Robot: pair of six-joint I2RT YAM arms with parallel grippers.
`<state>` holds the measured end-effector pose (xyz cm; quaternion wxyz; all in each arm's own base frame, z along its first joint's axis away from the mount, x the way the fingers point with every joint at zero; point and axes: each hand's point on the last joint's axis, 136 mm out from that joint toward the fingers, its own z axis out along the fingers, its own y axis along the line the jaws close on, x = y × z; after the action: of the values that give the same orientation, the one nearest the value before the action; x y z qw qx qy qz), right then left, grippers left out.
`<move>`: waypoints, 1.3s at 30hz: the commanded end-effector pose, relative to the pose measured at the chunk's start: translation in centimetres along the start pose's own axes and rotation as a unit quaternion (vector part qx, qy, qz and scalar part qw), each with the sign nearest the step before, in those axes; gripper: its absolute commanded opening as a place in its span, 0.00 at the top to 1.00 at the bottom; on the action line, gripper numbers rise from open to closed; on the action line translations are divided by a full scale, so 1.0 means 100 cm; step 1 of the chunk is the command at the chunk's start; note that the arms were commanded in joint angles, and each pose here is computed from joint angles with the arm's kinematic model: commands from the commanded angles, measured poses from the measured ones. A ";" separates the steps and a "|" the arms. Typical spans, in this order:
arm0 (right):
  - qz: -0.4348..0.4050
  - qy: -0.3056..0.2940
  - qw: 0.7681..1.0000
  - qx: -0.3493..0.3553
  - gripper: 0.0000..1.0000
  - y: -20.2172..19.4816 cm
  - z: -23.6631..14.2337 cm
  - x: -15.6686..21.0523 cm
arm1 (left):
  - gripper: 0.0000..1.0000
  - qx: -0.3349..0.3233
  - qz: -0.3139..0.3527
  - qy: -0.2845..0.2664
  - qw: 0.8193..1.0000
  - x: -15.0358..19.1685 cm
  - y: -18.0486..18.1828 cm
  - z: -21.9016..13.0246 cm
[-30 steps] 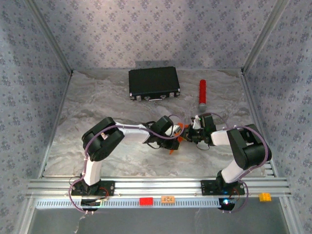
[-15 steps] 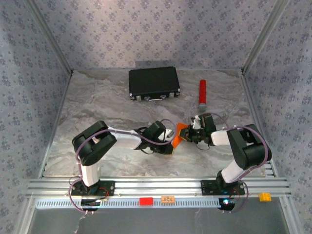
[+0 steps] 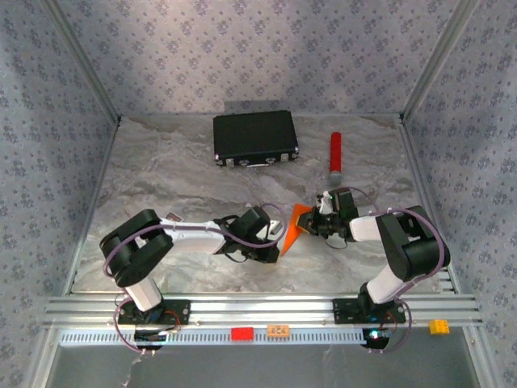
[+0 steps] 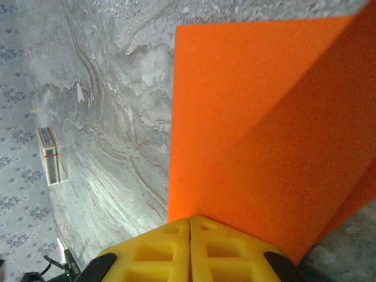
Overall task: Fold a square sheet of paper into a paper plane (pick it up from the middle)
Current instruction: Fold the wing for the fifth time at the center of the table.
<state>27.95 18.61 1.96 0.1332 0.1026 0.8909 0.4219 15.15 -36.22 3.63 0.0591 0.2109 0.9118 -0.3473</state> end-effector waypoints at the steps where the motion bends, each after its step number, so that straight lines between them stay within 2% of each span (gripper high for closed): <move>1: 0.027 0.002 0.997 0.071 0.90 -0.033 0.001 0.009 | 0.95 0.022 0.014 -0.040 0.999 -0.035 -0.019 -0.012; 7: 0.029 0.004 0.997 0.072 0.90 -0.034 0.002 0.010 | 0.95 0.054 0.008 -0.067 0.996 -0.080 -0.033 -0.005; 15: 0.027 0.002 0.997 0.069 0.90 -0.031 0.001 0.010 | 0.95 0.061 -0.004 -0.052 0.997 -0.096 -0.030 0.023; 21: 0.027 0.000 0.998 0.061 0.89 -0.028 0.002 0.009 | 0.95 0.014 -0.036 -0.039 0.999 -0.089 0.000 0.043; 24: 0.025 -0.001 0.998 0.054 0.89 -0.023 0.001 0.008 | 0.97 -0.024 -0.053 -0.025 0.998 -0.079 0.018 0.047; 28: 0.016 -0.006 0.999 0.043 0.88 -0.013 -0.003 0.001 | 0.98 -0.040 -0.066 -0.004 0.997 -0.059 0.033 0.048; 33: -0.009 -0.025 0.999 0.036 0.87 0.007 -0.018 -0.016 | 1.00 -0.030 -0.075 0.030 0.996 -0.030 0.042 0.052; 39: -0.036 -0.036 0.998 0.027 0.86 0.022 -0.027 -0.019 | 1.00 -0.020 -0.071 0.028 0.997 -0.026 0.040 0.046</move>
<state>29.21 17.52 5.28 0.1761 0.1010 0.8942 0.3991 21.34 -40.73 2.17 0.0700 0.1722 0.9035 -0.3862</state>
